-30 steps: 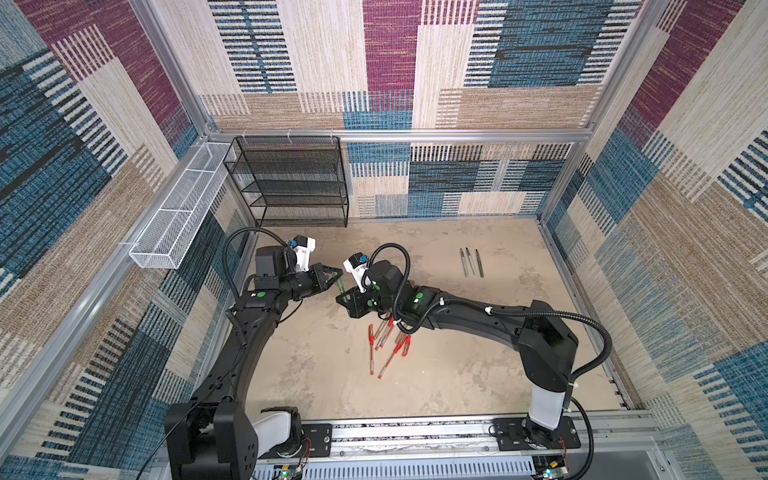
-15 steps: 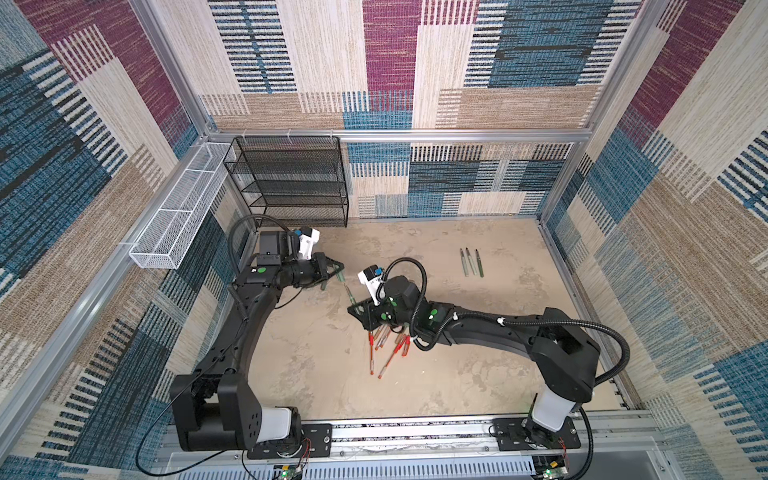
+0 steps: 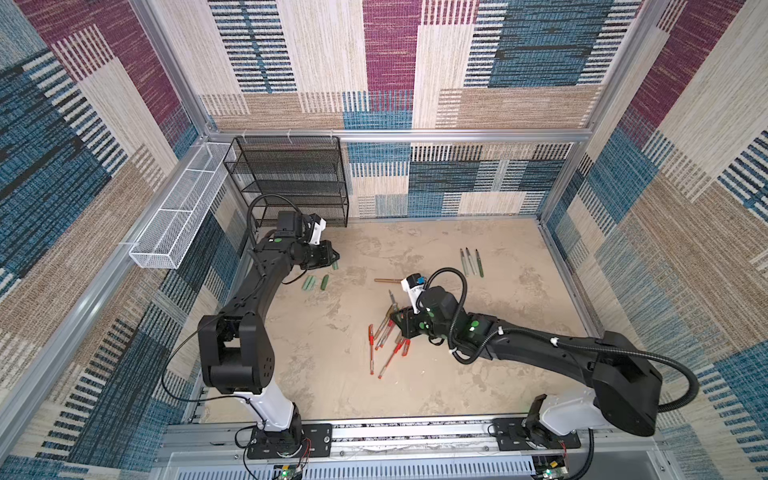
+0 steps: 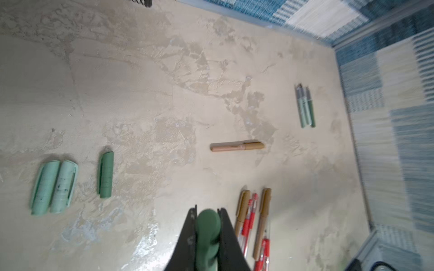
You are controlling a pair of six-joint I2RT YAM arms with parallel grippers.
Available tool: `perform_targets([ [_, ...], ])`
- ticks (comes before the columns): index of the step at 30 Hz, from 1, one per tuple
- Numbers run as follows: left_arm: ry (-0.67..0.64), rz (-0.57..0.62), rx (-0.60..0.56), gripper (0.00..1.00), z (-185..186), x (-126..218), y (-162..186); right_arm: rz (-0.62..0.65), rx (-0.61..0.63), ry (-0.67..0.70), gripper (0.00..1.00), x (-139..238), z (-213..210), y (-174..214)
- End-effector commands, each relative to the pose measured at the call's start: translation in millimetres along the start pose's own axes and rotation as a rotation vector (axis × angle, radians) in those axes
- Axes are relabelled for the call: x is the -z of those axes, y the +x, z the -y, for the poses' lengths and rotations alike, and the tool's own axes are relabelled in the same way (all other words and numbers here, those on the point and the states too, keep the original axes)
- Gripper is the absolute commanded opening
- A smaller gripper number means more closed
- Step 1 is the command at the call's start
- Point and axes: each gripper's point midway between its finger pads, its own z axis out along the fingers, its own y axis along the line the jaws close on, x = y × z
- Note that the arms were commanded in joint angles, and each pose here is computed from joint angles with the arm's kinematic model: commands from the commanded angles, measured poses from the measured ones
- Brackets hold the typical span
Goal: Open the pen caps
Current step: 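Lower the cap beside the other caps with left while right carries pen away, then carry the uncapped pen toward the row of uncapped pens with the right gripper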
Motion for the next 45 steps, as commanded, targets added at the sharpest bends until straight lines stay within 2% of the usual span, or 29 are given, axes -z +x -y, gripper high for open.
perform_targets([
  [1,-0.137,-0.114,-0.116,0.00,-22.0,-19.2,18.6,0.058,-0.029,0.080,0.00,20.3,21.2,-9.3],
  [6,-0.321,-0.246,-0.196,0.00,-53.6,-52.4,34.6,0.118,-0.072,0.166,0.00,52.7,48.5,-15.4],
  [13,-0.398,-0.322,-0.206,0.00,-77.0,-77.9,35.1,0.156,-0.080,0.203,0.00,76.1,62.0,-14.5],
  [18,-0.389,-0.375,-0.189,0.00,-83.7,-96.4,44.4,0.158,-0.082,0.212,0.00,77.9,66.2,-12.0],
  [23,-0.412,-0.402,-0.192,0.07,-91.0,-105.7,48.5,0.160,-0.083,0.206,0.00,75.9,67.0,-11.5],
  [34,-0.450,-0.423,-0.170,0.21,-101.4,-110.1,54.2,0.156,-0.089,0.216,0.00,77.2,68.1,-13.2],
  [45,-0.415,-0.348,-0.130,0.35,-80.3,-86.1,37.4,0.190,-0.082,0.215,0.00,90.2,64.1,-23.3],
])
